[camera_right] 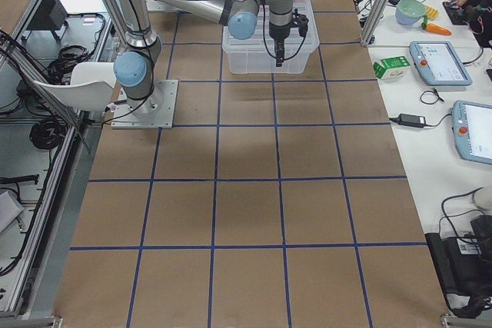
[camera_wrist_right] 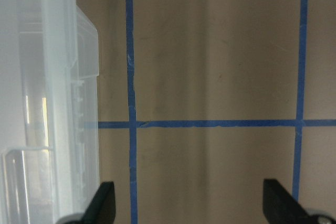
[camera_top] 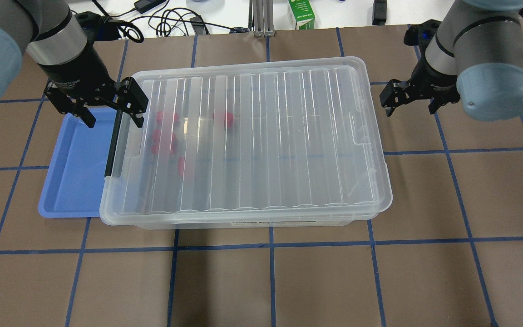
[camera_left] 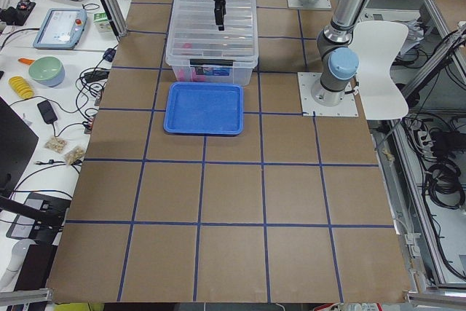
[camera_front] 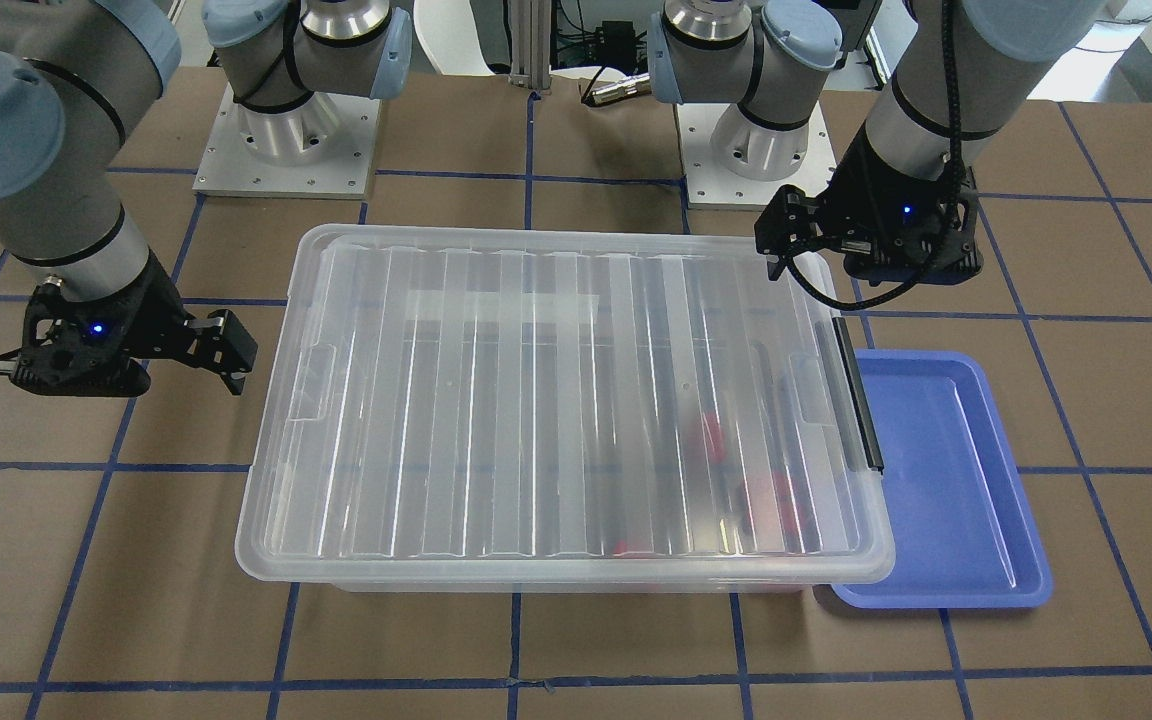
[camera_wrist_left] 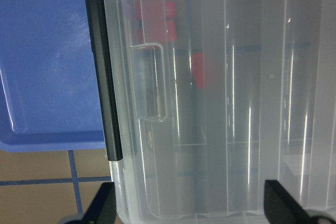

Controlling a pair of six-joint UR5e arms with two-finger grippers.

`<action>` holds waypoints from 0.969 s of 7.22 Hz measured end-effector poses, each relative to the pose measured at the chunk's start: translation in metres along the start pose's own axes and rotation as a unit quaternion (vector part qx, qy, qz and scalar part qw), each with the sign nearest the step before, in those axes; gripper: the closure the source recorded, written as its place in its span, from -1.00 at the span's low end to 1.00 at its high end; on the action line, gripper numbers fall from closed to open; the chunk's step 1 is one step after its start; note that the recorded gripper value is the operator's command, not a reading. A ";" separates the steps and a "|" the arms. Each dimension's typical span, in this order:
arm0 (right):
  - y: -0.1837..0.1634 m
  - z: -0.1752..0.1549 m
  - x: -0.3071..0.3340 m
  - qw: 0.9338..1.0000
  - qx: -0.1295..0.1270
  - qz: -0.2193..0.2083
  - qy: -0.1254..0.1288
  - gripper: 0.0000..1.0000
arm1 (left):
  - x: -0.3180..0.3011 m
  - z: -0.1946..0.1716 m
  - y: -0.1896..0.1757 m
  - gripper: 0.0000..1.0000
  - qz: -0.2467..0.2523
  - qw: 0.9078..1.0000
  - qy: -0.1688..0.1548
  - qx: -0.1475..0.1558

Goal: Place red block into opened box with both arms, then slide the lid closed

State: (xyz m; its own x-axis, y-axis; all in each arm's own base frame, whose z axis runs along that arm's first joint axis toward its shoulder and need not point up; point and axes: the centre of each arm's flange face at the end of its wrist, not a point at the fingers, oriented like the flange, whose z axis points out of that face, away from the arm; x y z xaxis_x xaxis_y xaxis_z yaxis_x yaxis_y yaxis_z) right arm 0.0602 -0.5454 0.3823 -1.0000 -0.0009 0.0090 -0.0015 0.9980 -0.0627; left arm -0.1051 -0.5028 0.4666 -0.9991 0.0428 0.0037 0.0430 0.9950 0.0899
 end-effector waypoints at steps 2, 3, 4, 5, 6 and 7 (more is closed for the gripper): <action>-0.002 -0.063 0.002 1.000 -0.014 0.006 -0.002 -1.00 | 0.000 0.001 -0.001 -1.00 -0.012 1.000 -0.002 -0.001; 0.006 -0.098 0.000 1.000 -0.022 0.006 -0.004 -1.00 | 0.001 0.001 -0.001 -1.00 -0.018 1.000 -0.002 -0.001; 0.019 -0.125 -0.002 1.000 -0.028 0.005 -0.006 -1.00 | 0.003 0.001 -0.001 -1.00 -0.019 1.000 -0.003 -0.001; 0.029 -0.137 -0.006 0.999 -0.030 0.005 -0.009 -1.00 | 0.007 0.001 -0.001 -1.00 -0.015 1.000 -0.004 -0.001; 0.035 -0.139 -0.014 0.999 -0.034 0.005 -0.011 -1.00 | 0.012 0.001 0.000 -1.00 -0.009 1.000 -0.005 0.001; 0.039 -0.136 -0.034 0.999 -0.040 0.004 -0.012 -1.00 | 0.015 0.001 0.000 -1.00 -0.005 1.000 -0.005 0.004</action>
State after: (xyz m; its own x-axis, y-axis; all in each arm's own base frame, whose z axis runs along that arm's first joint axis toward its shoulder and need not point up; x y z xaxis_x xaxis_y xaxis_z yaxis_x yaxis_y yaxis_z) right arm 0.0958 -0.4976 0.5148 -0.9999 0.0070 -0.0142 0.0068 0.9998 0.0172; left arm -0.1199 -0.5020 0.4661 -0.9994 0.0341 -0.0068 0.0334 0.9960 0.0828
